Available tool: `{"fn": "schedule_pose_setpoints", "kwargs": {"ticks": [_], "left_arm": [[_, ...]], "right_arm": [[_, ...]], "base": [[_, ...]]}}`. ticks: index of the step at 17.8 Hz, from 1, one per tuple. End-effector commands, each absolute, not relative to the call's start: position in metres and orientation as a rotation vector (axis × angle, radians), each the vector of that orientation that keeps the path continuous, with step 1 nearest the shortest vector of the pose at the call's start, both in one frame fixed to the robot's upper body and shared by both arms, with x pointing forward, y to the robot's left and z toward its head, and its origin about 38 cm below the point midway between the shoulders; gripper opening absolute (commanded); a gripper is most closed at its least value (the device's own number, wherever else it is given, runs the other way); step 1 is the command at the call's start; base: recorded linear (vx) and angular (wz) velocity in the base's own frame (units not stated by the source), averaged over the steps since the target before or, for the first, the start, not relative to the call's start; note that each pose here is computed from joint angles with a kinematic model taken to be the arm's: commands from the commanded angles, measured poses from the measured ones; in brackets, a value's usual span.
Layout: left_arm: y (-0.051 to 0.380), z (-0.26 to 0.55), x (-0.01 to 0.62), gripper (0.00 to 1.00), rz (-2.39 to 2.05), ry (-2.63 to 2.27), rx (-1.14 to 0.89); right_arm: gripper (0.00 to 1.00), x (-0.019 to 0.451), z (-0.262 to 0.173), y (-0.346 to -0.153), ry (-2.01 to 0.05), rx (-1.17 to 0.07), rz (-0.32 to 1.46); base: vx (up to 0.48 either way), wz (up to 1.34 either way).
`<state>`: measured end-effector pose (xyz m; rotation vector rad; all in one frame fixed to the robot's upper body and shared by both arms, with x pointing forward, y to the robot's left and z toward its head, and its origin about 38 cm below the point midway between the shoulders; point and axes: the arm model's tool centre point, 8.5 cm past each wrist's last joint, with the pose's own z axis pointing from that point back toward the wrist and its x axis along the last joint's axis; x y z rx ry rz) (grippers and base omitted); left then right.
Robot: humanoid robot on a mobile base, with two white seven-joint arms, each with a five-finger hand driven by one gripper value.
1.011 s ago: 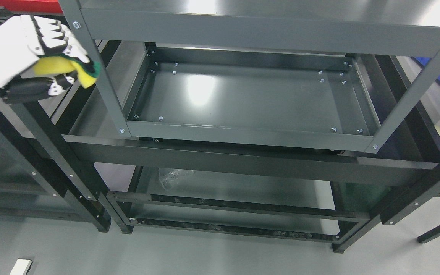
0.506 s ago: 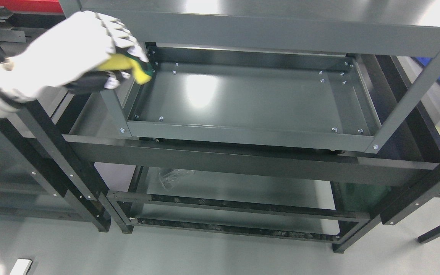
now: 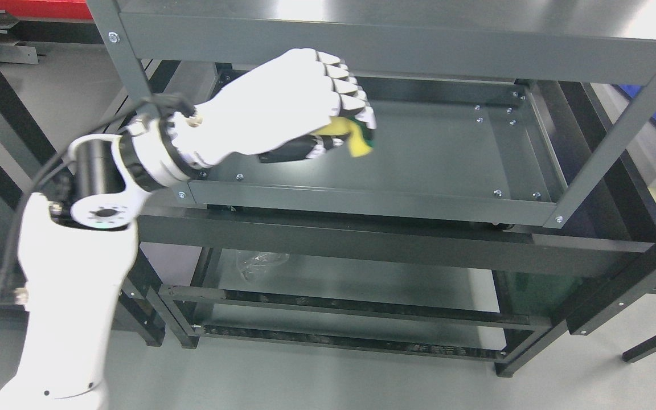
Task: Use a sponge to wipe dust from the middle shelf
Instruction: 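Wipe the sponge back across the shelf away from the left arm, then withdraw the left hand holding the sponge out of the shelf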
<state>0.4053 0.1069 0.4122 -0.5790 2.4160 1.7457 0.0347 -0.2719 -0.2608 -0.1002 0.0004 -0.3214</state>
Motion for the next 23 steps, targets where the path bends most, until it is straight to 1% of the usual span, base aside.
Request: {"fn": "schedule_pose_setpoints", "kwargs": {"ticks": [1,3,6,12,14,16,17,19,21,22,23], "left_arm": [[-0.030,0.378,0.360,0.02,1.733,2.254,-0.244],[-0.056,0.385,0.366,0.02,1.773,2.285,-0.279],[-0.091,0.356,0.360,0.05,1.888,2.281,-0.263],[-0.095,0.341,0.359,0.06,1.921,2.307,-0.192],[-0.091,0.314,0.362,0.05,1.977,2.444,-0.038],[-0.073,0.264,0.364,0.05,1.947,2.775,0.202],[-0.056,0.245,0.368,0.05,1.840,2.991,0.257],[-0.022,0.225,0.379,0.05,1.619,3.311,0.291],[0.024,0.215,0.396,0.04,1.300,3.631,0.399],[0.046,0.216,0.406,0.04,1.157,3.731,0.390],[0.077,0.215,0.417,0.03,0.971,3.842,0.345]], "right_arm": [[1.00,0.041,-0.260,-0.284,-0.021,-0.118,-0.322],[1.00,0.040,-0.260,-0.284,-0.019,-0.118,-0.321],[1.00,0.040,-0.260,-0.284,-0.019,-0.118,-0.322],[1.00,0.041,-0.260,-0.284,-0.021,-0.118,-0.322],[1.00,0.040,-0.260,-0.284,-0.019,-0.118,-0.322],[1.00,0.040,-0.260,-0.284,-0.019,-0.118,-0.322],[1.00,0.040,-0.260,-0.284,-0.019,-0.118,-0.322],[1.00,0.041,-0.260,-0.284,-0.021,-0.118,-0.321],[1.00,0.040,-0.260,-0.284,-0.019,-0.118,-0.322],[1.00,0.040,-0.260,-0.284,-0.019,-0.118,-0.322],[1.00,0.040,-0.260,-0.284,-0.019,-0.118,-0.322]], "base": [[0.000,0.00],[0.000,0.00],[0.000,0.00],[0.000,0.00],[0.000,0.00],[0.000,0.00],[0.000,0.00],[0.000,0.00],[0.000,0.00],[0.000,0.00],[0.000,0.00]]}}
